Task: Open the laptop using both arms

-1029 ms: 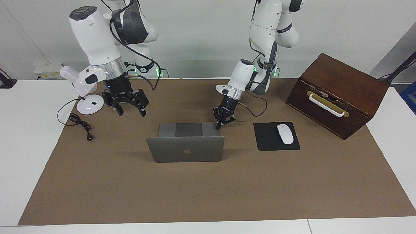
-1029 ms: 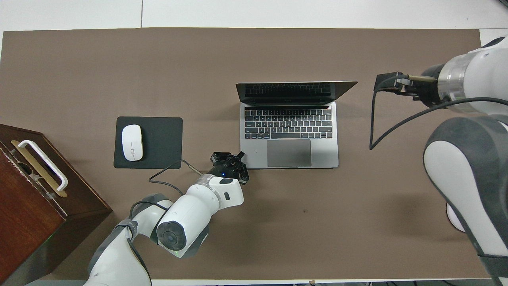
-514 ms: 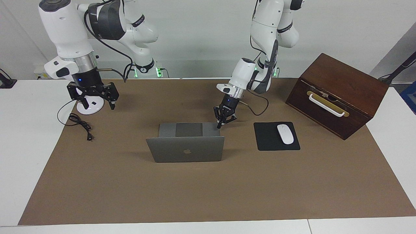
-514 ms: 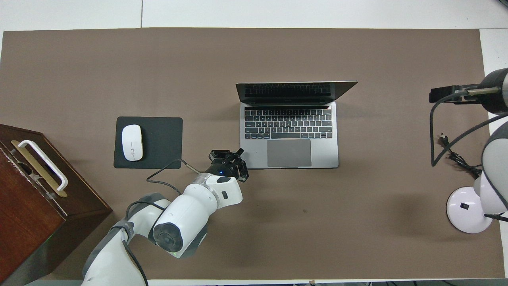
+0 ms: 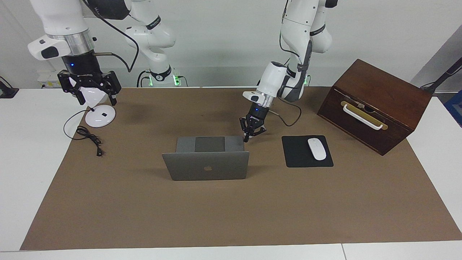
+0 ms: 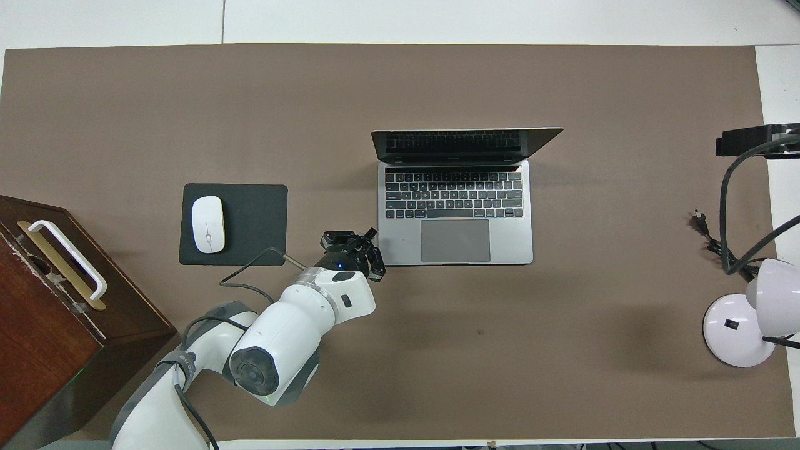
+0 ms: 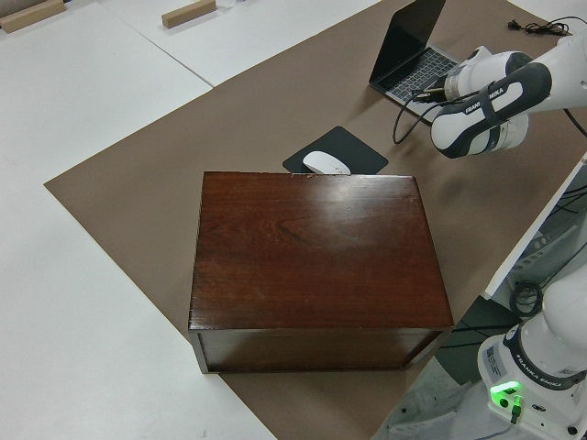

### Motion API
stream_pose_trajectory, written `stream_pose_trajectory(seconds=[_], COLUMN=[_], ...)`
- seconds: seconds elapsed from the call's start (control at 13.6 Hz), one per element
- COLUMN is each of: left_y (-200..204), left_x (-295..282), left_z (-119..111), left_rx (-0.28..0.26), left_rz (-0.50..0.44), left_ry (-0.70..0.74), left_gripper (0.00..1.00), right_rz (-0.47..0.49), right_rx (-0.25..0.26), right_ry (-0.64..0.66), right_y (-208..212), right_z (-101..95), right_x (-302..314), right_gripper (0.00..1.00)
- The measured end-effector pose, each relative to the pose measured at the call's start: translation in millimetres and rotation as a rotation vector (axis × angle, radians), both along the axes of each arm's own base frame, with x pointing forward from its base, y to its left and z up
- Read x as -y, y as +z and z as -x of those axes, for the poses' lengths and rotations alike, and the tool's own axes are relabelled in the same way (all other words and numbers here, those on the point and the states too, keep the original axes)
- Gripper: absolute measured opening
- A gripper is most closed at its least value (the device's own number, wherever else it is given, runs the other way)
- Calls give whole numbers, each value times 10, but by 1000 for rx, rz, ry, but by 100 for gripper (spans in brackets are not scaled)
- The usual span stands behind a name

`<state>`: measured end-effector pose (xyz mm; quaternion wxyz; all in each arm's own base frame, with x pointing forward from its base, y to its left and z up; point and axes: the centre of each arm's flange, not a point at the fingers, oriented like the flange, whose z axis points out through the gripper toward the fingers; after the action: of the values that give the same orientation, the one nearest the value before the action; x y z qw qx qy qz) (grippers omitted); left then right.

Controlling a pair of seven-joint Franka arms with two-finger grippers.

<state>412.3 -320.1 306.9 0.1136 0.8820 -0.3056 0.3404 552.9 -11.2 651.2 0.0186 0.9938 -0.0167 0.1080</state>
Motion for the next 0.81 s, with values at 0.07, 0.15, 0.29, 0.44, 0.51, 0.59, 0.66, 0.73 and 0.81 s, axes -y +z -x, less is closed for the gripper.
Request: stream_pose_trajectory(seconds=[0.07, 0.15, 0.29, 0.44, 0.51, 0.59, 0.66, 0.73, 0.81], left_y=[83, 177, 377, 524, 587, 641, 695, 757, 862], left_x=[-25, -69, -162, -251, -301, -350, -395, -435, -487], left_z=[-16, -42, -78, -95, -104, -112, -117, -126, -159], left_rx=[-20, -34, -60, -90, -104, -119, -136, -159, -186], left_rz=[-13, -23, -39, -57, -66, -75, -85, -99, -115], left_ry=[5, 14, 32, 46, 54, 63, 70, 77, 87], left_gripper=[1, 1, 1, 1, 1, 1, 1, 1, 1], right_rz=[1, 2, 3, 3, 3, 3, 3, 3, 3], right_rx=[-17, -31, -59, -76, -81, -86, -95, -99, -99], right_ry=[3, 6, 11, 12, 15, 19, 23, 26, 28], right_y=[-3, 0, 6, 44, 58, 63, 62, 62, 66], right_z=[18, 35, 70, 99, 107, 113, 124, 128, 128], right_x=[25, 64, 104, 92, 74, 50, 28, 10, -2], right_gripper=[100, 100, 100, 100, 100, 100, 100, 100, 100])
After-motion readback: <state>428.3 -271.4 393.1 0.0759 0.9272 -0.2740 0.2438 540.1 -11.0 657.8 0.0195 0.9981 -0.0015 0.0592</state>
